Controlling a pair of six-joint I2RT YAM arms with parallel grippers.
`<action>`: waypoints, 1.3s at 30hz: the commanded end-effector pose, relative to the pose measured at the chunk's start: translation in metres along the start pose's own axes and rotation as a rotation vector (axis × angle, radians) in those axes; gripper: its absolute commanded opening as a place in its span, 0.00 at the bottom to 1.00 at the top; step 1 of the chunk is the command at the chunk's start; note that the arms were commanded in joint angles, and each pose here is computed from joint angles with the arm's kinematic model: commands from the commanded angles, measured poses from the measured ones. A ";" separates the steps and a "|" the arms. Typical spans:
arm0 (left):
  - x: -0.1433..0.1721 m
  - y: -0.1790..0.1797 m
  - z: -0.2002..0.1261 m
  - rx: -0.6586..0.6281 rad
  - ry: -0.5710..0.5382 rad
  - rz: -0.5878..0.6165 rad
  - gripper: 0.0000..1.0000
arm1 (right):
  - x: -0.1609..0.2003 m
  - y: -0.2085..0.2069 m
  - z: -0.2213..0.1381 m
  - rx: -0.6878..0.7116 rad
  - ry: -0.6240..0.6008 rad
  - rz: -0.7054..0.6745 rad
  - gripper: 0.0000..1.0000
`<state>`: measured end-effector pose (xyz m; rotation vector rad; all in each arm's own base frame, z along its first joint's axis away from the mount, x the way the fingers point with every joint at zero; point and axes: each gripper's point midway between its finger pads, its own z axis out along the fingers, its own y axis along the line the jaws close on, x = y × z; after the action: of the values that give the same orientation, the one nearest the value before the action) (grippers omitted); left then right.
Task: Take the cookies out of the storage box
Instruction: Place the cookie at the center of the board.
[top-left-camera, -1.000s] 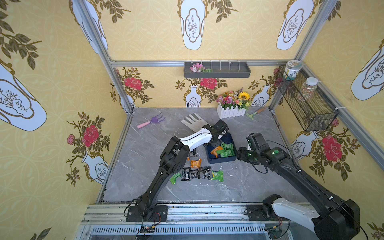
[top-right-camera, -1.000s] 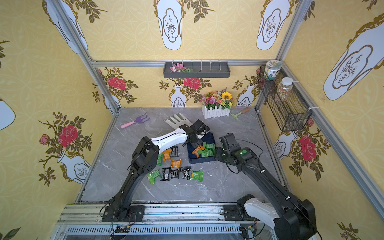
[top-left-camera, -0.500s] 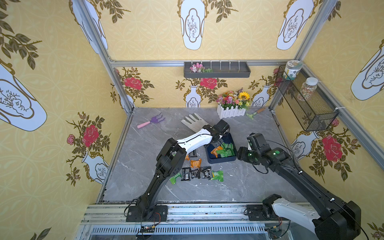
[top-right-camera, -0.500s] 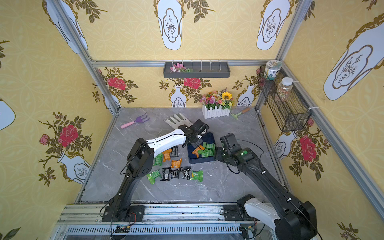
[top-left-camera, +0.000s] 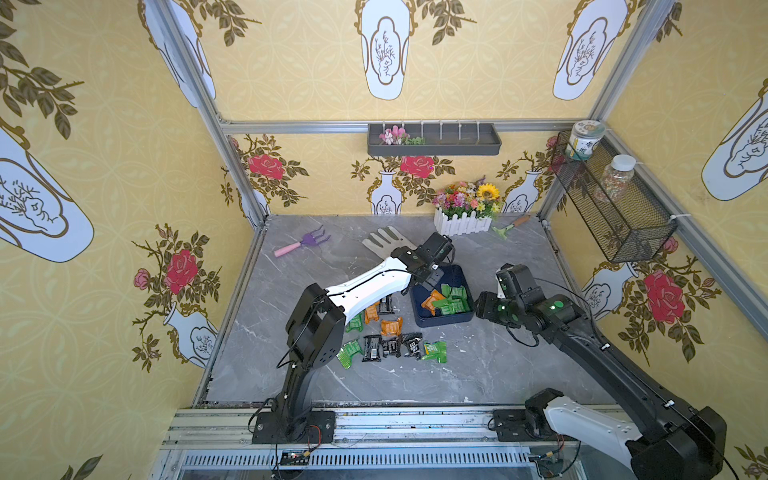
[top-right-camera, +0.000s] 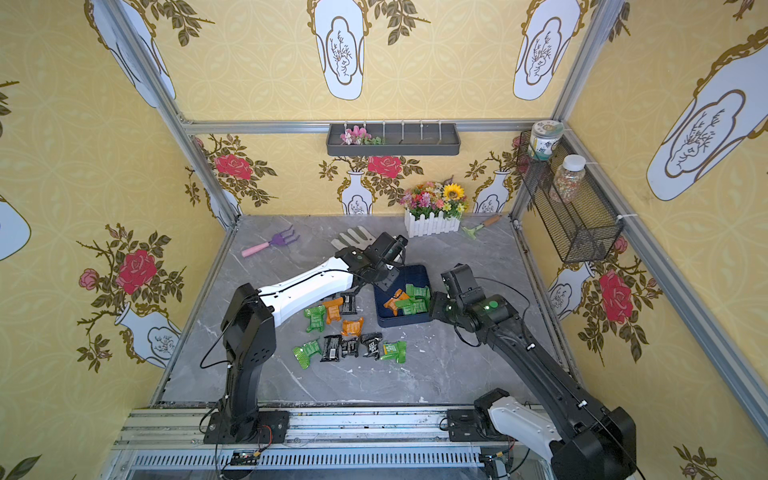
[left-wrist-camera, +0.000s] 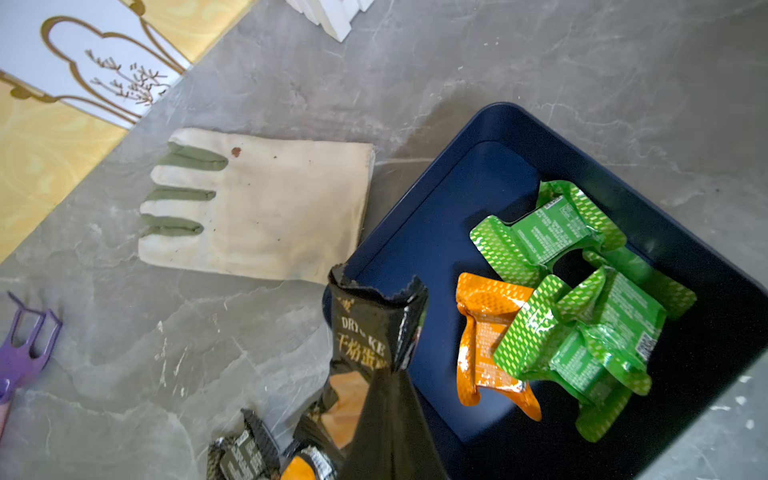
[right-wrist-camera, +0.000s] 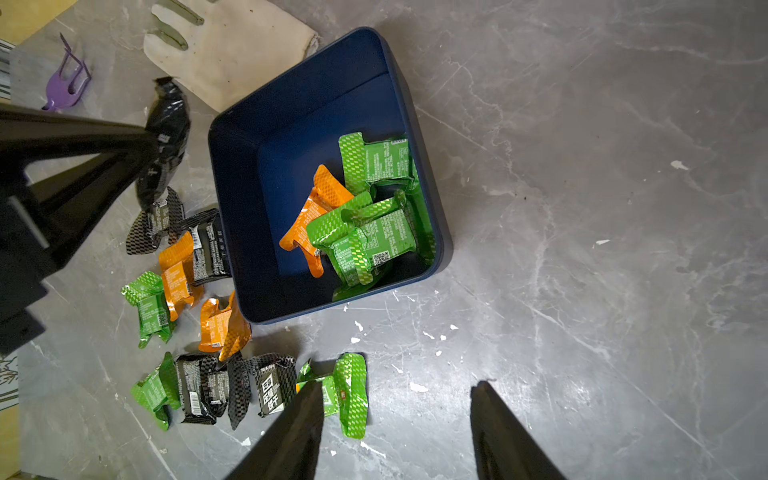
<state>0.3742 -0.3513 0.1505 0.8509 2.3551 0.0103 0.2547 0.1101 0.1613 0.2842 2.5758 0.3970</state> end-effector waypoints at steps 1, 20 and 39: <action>0.018 0.019 -0.015 -0.084 0.031 -0.171 0.00 | -0.004 0.003 -0.002 -0.008 -0.009 -0.006 0.60; 0.240 0.124 -0.050 -0.365 0.203 -0.954 0.00 | -0.004 0.023 0.013 -0.064 0.011 -0.026 0.60; 0.236 0.123 -0.033 -0.274 0.127 -0.936 0.37 | -0.003 0.032 0.016 -0.051 0.024 -0.062 0.59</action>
<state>0.2769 -0.1019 0.0573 -0.4687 2.6053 0.0748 0.2648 0.1426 0.1553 0.1901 2.6091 0.4523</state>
